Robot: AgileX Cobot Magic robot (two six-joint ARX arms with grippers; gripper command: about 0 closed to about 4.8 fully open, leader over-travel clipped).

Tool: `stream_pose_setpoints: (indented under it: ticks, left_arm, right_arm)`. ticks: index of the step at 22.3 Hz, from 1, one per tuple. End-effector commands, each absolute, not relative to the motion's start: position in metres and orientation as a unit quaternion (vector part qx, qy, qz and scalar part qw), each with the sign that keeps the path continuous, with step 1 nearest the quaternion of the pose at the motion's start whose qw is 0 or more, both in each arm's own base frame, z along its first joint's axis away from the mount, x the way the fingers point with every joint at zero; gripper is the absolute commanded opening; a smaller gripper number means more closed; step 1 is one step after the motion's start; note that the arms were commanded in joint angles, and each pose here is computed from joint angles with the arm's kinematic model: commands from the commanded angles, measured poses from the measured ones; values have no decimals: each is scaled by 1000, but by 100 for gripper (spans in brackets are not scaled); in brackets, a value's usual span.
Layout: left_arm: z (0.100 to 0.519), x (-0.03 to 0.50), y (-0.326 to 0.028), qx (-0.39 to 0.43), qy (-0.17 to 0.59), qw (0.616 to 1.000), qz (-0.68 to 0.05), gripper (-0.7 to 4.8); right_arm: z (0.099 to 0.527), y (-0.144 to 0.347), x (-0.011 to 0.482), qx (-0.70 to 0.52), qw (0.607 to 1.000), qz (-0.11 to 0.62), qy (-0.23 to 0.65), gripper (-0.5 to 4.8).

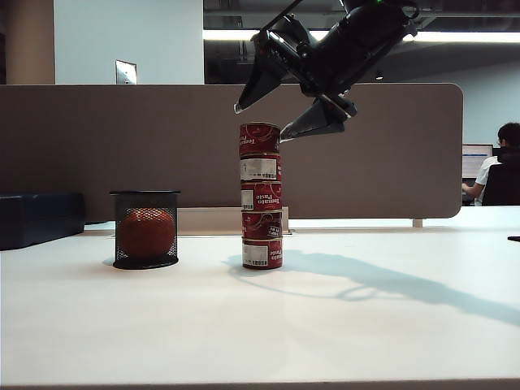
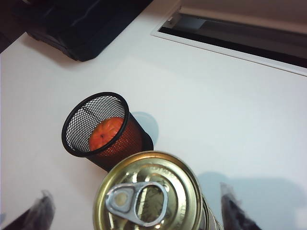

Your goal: Take a can of tomato sauce from the stacked ones and place it on the table.

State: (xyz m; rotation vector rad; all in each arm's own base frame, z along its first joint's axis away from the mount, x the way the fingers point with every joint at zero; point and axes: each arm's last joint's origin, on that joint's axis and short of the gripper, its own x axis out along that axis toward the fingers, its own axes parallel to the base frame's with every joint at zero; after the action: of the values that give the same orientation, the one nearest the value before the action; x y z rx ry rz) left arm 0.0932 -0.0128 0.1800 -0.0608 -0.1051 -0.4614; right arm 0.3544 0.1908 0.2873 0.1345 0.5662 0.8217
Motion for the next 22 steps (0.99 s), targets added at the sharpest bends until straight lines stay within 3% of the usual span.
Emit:
stream_pose_setpoints:
  ticks: [1,22]
  left_arm:
    - [184,93,-13,-29,-60,971,-231,-6]
    - [184,93,-13,-29,-60,971,-231,-6]
  right_arm:
    - [288,193,358,64,878,399,256,479]
    - [278,195,363,60,880,390,264,479]
